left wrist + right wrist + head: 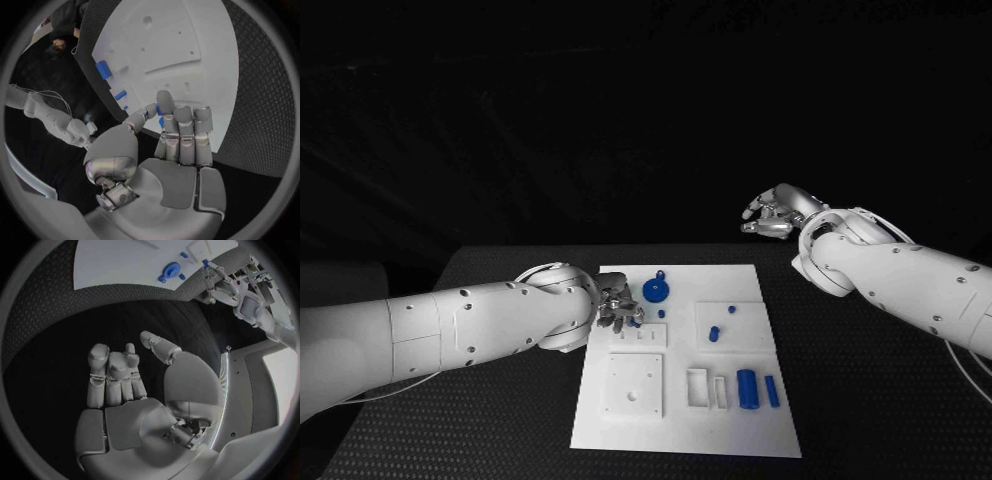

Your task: Assemble the parts on the task board

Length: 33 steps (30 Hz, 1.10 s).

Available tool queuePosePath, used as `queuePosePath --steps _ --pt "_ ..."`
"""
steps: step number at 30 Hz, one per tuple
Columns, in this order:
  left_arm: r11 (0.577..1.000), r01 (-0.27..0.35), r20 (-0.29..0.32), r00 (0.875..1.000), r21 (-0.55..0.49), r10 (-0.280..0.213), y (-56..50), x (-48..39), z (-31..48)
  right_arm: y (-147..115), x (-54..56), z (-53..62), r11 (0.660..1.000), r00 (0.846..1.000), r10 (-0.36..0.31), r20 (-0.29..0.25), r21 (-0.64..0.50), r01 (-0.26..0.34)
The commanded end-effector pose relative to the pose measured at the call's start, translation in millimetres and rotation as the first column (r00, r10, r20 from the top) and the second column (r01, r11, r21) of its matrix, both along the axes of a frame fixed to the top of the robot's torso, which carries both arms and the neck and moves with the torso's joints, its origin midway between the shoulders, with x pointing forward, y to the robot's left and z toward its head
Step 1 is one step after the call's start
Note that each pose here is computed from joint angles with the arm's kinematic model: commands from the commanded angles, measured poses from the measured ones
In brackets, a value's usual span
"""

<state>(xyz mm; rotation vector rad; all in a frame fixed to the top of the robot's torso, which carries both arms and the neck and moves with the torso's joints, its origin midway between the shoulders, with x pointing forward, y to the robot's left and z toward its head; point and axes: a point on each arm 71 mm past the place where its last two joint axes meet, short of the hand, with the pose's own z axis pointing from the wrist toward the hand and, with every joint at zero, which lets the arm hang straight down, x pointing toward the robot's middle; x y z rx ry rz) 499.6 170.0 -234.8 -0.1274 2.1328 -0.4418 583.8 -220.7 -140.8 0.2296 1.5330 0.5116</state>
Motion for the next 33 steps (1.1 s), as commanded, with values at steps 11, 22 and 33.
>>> queuePosePath --steps 11,22,33 --pt "0.984 -0.108 0.182 0.974 -0.141 0.133 6.9 -5.8 2.1 -2.4 -0.4 2.1 1.0 1.0 0.002 -0.004 0.007 -0.002" --pt "0.976 -0.123 0.145 0.978 -0.179 0.15 3.4 -20.4 -9.6 -2.1 -0.3 2.0 1.0 1.0 0.002 -0.011 0.004 -0.002" --pt "0.975 -0.136 0.101 0.983 -0.175 0.155 1.8 -24.1 -19.3 -2.8 -0.4 1.5 1.0 1.0 0.001 -0.018 0.002 -0.001"
